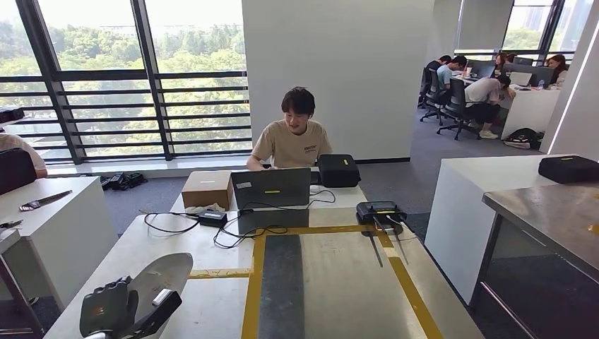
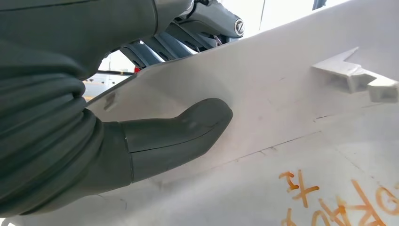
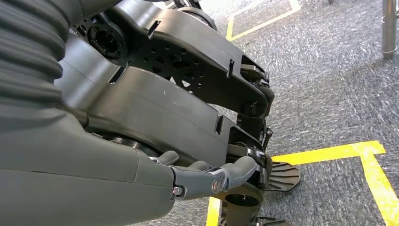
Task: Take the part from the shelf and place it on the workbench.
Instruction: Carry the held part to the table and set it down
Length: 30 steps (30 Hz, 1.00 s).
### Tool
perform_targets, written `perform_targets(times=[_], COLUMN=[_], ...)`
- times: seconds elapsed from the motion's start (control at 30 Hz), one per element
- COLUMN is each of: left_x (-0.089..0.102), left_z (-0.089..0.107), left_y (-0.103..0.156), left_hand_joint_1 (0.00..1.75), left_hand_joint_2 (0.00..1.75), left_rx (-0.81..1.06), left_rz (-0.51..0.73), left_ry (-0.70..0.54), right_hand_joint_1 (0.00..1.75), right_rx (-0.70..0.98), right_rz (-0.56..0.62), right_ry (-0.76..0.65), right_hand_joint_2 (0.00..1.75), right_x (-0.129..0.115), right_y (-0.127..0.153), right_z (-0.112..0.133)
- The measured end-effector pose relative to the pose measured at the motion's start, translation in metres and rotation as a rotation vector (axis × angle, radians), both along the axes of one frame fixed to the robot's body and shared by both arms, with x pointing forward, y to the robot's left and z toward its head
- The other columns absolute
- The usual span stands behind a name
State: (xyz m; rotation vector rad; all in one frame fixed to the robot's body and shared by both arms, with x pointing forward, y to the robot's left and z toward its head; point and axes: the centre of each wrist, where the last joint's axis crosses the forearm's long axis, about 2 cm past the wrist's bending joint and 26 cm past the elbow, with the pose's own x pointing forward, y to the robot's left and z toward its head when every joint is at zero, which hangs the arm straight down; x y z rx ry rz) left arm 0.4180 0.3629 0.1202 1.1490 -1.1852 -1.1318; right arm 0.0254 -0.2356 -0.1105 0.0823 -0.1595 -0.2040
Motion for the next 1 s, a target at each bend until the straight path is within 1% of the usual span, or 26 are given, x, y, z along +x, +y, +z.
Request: perform_targets(times=[0.3,0.43,0.5,0.57,0.63,0.7,0.77,1.0], left_x=[0.0,-0.002,-0.003,-0.004,-0.004,-0.005,-0.006,-0.006], left_z=[-0.001,-0.002,-0.003,-0.004,-0.005,-0.006,-0.007,-0.007], left_y=[0.0,0.001,0.002,0.002,0.004,0.007,0.01,0.011], left_hand_joint_1=[1.75,0.0,0.0,0.0,0.0,0.0,0.0,0.0], left_hand_joint_2=[1.75,1.75,1.75,0.87,0.0,0.0,0.0,0.0], left_rx=[0.005,0.02,0.025,0.023,0.002,-0.027,-0.044,-0.058], left_rz=[0.002,0.003,0.005,0.028,0.092,0.175,0.227,0.226], left_ry=[0.003,-0.001,-0.012,-0.019,-0.001,0.038,0.067,0.061], right_hand_joint_1=[0.0,0.0,0.0,0.0,0.0,0.0,0.0,0.0], right_rx=[0.0,-0.001,-0.001,-0.002,-0.002,-0.003,-0.004,-0.001], right_rz=[0.0,0.003,0.005,0.009,0.018,0.032,0.044,0.05], right_ry=[0.0,-0.002,-0.004,-0.005,-0.006,-0.007,-0.007,0.007], right_hand_joint_2=[1.75,0.0,0.0,0.0,0.0,0.0,0.0,0.0], right_x=[0.0,0.0,0.0,0.0,0.0,0.0,0.0,0.0], right_y=[0.0,0.0,0.0,0.0,0.0,0.0,0.001,0.001], right_z=[0.0,0.0,0.0,0.0,0.0,0.0,0.0,0.0])
